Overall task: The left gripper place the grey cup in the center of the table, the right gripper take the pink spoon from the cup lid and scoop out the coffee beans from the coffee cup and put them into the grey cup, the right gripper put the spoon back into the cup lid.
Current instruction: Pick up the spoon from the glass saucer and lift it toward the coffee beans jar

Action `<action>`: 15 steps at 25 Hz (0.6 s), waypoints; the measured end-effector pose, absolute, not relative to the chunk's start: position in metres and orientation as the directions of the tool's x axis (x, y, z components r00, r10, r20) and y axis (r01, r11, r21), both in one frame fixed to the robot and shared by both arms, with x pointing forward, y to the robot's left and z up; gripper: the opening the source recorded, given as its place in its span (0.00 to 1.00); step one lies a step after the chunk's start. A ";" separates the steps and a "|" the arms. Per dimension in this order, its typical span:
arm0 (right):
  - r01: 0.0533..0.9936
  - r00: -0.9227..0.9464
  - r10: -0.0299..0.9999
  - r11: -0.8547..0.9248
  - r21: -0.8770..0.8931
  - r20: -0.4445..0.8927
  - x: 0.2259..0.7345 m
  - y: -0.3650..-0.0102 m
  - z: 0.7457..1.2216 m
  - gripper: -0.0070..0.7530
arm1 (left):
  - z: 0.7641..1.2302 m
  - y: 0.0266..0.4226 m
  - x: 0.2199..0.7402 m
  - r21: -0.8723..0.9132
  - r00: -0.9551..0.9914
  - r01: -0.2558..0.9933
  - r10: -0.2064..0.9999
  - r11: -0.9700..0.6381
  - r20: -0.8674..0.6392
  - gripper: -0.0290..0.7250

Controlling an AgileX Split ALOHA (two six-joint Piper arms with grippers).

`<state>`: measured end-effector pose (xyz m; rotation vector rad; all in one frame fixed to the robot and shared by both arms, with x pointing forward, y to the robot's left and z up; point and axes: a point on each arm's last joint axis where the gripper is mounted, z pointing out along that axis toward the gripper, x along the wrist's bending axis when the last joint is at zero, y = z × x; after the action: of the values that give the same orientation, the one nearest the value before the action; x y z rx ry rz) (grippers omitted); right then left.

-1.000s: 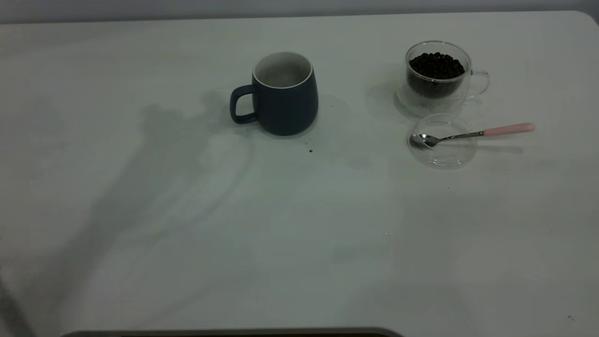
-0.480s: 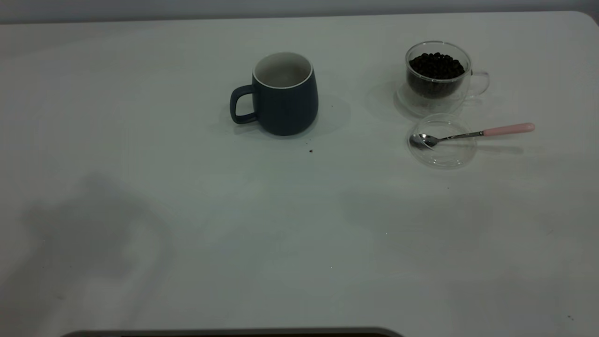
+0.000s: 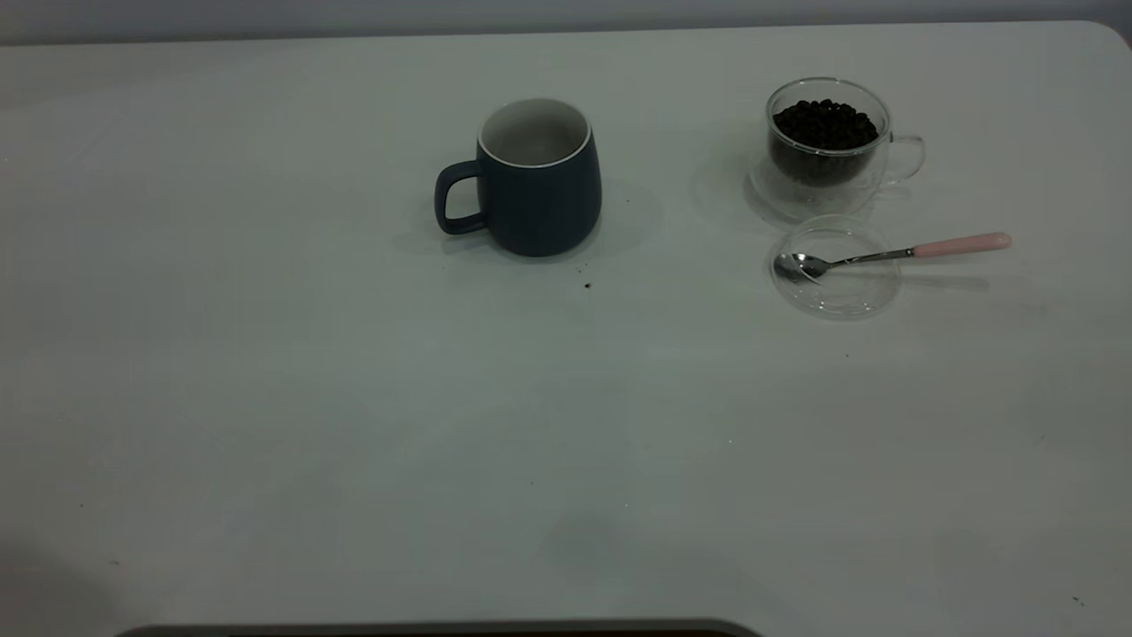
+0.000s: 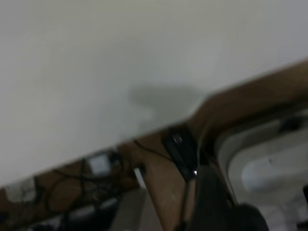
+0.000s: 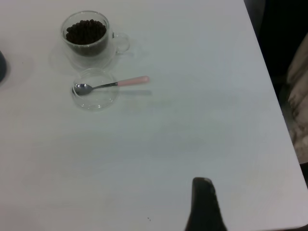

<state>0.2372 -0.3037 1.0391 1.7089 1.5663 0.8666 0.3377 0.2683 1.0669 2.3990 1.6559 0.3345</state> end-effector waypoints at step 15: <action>0.564 0.066 0.997 -0.070 0.823 0.040 0.237 -0.304 1.039 0.77 | 1.032 0.290 0.267 0.547 0.365 0.782 0.931 -0.298 -0.014 0.79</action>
<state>0.2372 -0.3037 1.0391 1.7089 1.5663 0.8666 0.2672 0.2896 1.0315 2.1643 1.4833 0.4247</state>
